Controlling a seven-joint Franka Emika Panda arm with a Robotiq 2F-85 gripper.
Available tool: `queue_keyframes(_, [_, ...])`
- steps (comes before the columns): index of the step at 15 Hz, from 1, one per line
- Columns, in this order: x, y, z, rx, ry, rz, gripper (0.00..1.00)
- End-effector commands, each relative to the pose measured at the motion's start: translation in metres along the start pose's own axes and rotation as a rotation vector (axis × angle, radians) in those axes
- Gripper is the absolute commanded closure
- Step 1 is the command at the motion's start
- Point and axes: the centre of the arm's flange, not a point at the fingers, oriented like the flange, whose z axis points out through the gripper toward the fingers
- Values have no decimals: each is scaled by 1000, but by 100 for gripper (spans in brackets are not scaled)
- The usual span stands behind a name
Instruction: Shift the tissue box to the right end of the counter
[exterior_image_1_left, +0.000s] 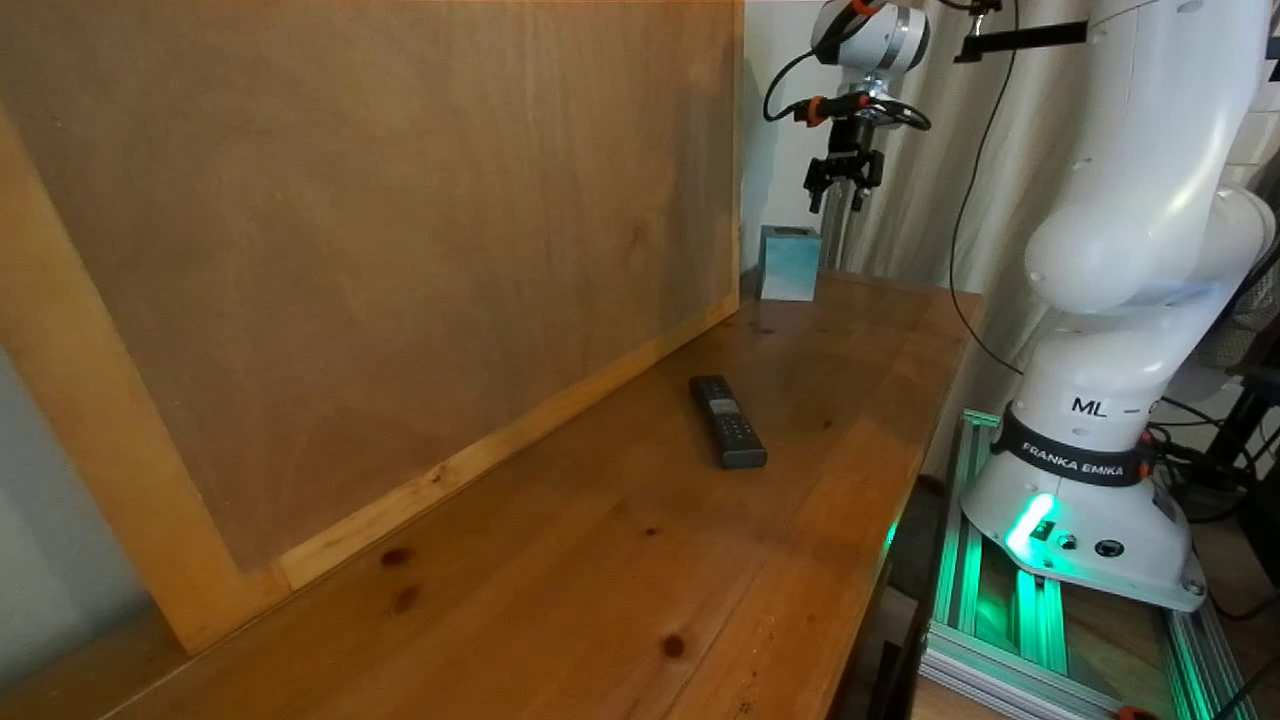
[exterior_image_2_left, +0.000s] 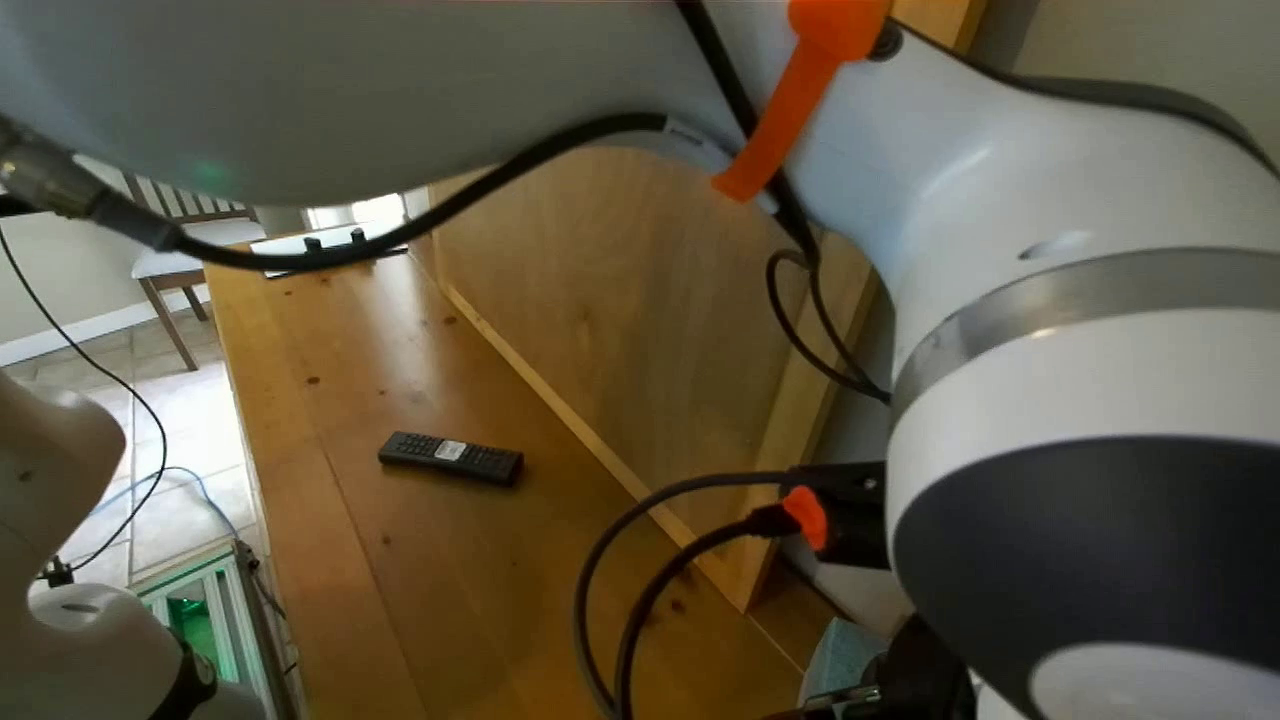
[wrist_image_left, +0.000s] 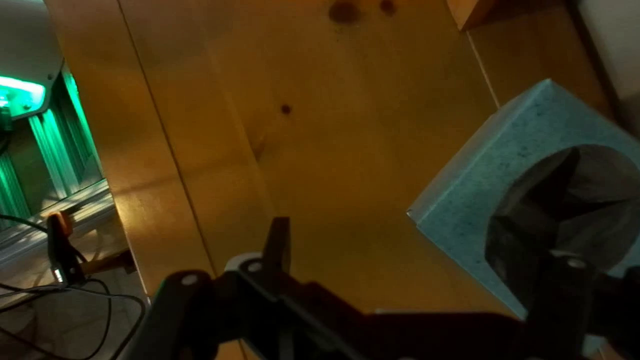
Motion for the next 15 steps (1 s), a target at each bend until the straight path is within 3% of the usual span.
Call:
queue_keyframes(1, [-3, 31, -3, -62, 14, -12, 0])
queue_keyframes(10, [-2, 61, 5, -351, 34, -75, 0])
queue_keyframes(15, [-2, 73, 18, -474, 42, -211, 0])
